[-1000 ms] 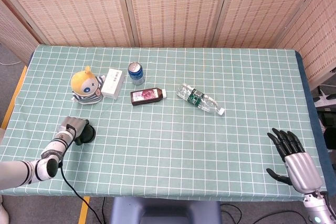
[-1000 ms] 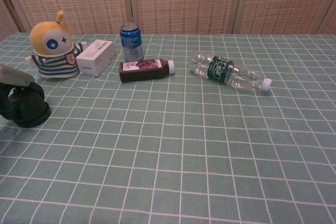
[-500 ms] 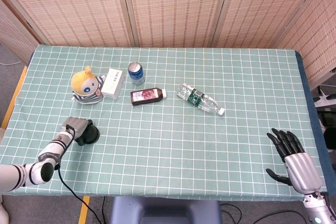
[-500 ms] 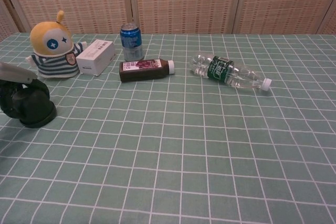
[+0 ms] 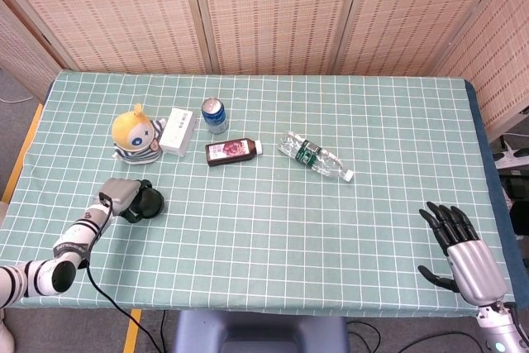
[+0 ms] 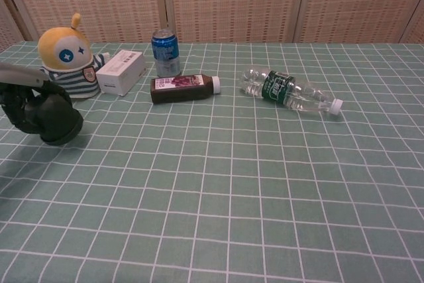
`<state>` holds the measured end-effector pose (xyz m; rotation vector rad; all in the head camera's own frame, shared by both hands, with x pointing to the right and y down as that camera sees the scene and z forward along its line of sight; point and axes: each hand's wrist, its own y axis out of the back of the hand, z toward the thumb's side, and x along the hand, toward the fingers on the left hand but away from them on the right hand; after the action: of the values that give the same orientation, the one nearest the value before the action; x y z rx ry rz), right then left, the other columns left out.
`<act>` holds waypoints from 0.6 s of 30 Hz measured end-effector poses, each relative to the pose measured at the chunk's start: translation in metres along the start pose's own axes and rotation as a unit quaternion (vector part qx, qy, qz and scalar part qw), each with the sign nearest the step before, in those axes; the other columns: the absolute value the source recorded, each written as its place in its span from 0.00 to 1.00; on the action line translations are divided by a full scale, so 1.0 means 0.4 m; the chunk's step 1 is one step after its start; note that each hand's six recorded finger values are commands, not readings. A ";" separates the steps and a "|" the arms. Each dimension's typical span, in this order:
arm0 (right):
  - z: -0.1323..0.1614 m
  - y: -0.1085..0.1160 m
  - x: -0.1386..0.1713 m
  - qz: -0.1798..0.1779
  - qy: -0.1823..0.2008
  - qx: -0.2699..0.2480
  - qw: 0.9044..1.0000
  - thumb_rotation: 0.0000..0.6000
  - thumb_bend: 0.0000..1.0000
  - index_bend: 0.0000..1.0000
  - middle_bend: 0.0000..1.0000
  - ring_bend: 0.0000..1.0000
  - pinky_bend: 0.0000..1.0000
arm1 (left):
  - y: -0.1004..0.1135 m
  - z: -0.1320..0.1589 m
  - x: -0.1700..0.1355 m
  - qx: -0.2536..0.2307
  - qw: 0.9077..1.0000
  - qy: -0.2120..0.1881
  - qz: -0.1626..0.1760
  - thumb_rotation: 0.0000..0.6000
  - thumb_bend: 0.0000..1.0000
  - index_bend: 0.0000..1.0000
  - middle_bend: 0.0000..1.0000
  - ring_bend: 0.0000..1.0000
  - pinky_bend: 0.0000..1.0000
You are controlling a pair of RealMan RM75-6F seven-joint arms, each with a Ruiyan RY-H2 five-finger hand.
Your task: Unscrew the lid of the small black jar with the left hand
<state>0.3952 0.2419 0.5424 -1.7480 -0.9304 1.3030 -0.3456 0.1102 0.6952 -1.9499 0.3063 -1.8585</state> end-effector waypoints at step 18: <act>0.004 -0.004 0.001 0.002 0.001 -0.002 1.000 1.00 0.09 0.00 0.00 0.00 0.00 | 0.107 0.043 -0.088 -0.421 0.886 -0.178 0.079 1.00 0.51 0.90 0.89 0.63 0.55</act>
<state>0.3936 0.2433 0.5432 -1.7545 -0.9302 1.3035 -0.3258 0.0905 0.6444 -2.6427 1.2754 -1.3012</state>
